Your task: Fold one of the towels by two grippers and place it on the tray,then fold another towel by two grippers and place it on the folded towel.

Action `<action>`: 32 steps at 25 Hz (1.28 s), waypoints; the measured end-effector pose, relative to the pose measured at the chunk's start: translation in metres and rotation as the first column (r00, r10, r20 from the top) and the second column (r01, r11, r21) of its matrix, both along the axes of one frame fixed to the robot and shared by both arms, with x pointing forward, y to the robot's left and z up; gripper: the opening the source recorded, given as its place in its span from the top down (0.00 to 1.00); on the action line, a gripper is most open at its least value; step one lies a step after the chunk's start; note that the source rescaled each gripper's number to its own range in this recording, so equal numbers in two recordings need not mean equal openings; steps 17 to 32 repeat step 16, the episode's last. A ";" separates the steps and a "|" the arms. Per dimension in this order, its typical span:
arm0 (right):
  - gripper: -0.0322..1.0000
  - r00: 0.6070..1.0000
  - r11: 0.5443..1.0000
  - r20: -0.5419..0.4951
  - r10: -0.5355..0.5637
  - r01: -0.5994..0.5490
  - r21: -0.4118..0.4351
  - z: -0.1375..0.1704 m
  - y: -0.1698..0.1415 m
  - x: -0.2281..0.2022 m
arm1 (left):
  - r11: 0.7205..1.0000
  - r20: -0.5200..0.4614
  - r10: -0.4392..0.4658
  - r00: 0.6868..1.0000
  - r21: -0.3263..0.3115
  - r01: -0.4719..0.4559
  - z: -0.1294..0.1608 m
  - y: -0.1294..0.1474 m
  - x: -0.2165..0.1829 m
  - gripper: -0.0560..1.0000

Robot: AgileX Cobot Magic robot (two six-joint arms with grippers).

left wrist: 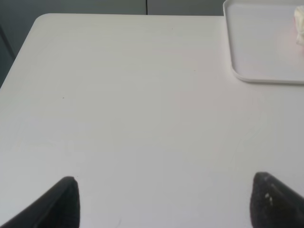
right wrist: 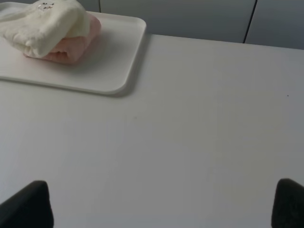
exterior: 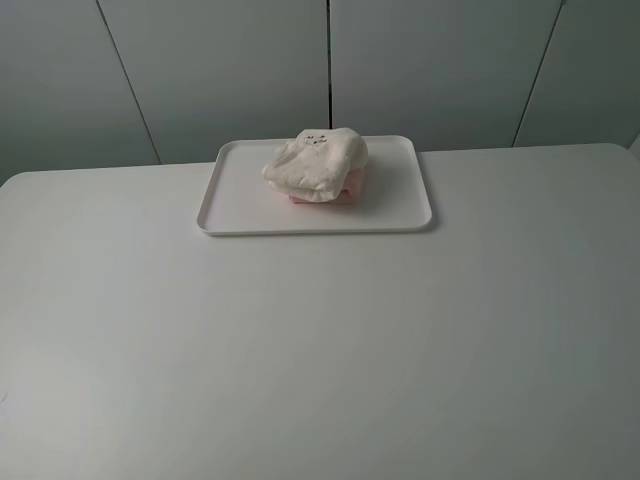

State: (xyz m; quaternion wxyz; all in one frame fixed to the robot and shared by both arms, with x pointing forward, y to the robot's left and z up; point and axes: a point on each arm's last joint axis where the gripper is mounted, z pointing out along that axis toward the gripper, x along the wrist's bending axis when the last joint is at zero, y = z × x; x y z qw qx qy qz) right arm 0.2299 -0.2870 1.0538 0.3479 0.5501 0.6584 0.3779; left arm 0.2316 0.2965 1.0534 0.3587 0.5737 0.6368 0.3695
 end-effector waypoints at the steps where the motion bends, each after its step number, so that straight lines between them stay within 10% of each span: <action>1: 0.00 1.000 1.000 0.000 0.000 0.000 0.000 0.000 0.000 0.000 | 1.000 0.000 0.000 1.000 0.000 0.000 0.000 0.000 0.000 0.05; 32: 0.00 1.000 1.000 0.000 0.000 0.000 0.000 0.000 0.000 0.000 | 1.000 0.000 0.000 1.000 0.000 0.000 0.000 0.000 0.000 0.05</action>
